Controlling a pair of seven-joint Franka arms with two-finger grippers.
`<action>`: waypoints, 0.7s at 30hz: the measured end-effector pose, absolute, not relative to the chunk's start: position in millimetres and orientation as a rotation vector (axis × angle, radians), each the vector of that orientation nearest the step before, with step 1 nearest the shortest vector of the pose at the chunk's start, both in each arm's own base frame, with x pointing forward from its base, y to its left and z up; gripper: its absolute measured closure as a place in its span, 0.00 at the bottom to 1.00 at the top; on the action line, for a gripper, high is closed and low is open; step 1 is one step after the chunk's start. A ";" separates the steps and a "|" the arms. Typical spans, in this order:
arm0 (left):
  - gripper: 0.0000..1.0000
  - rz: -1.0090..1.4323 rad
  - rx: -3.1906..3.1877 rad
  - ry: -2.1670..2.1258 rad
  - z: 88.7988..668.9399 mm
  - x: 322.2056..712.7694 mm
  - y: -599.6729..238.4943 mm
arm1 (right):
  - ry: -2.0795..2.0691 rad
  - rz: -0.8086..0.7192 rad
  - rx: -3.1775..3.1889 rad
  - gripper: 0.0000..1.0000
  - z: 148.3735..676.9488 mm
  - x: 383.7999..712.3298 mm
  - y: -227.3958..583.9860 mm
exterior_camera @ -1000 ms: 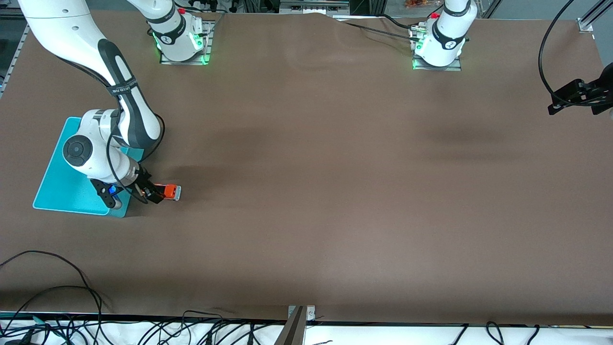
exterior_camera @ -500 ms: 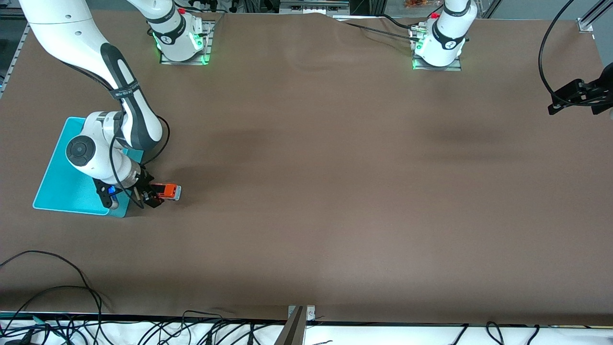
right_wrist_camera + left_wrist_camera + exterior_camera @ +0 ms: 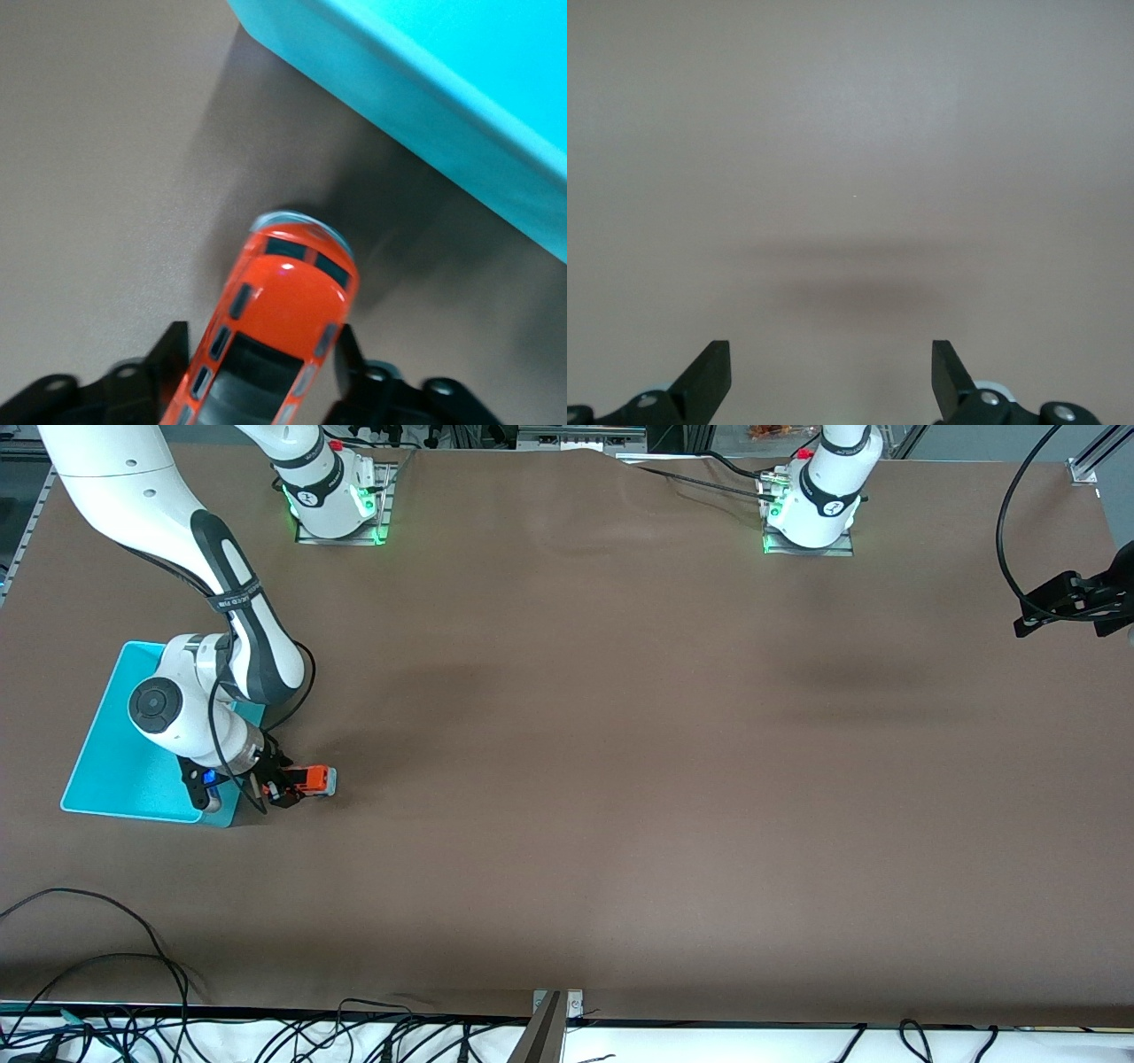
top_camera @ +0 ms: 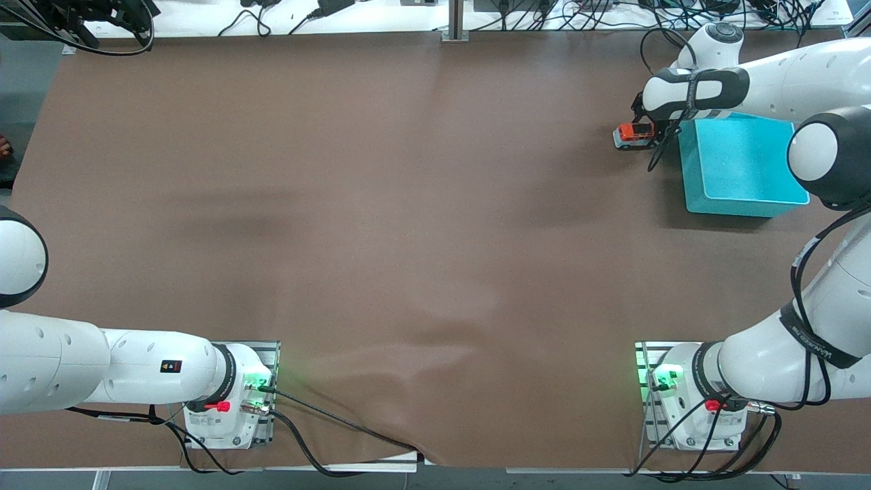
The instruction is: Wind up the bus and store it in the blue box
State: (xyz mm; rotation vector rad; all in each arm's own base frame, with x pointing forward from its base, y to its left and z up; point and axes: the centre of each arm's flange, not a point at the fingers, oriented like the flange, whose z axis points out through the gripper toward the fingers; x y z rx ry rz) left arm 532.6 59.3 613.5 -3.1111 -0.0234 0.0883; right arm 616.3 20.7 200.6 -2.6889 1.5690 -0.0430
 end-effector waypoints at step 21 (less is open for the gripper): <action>0.00 0.090 -3.111 -0.024 613.3 532.6 59.4 | 1.574 -0.049 -2.683 0.46 202.3 617.3 21.6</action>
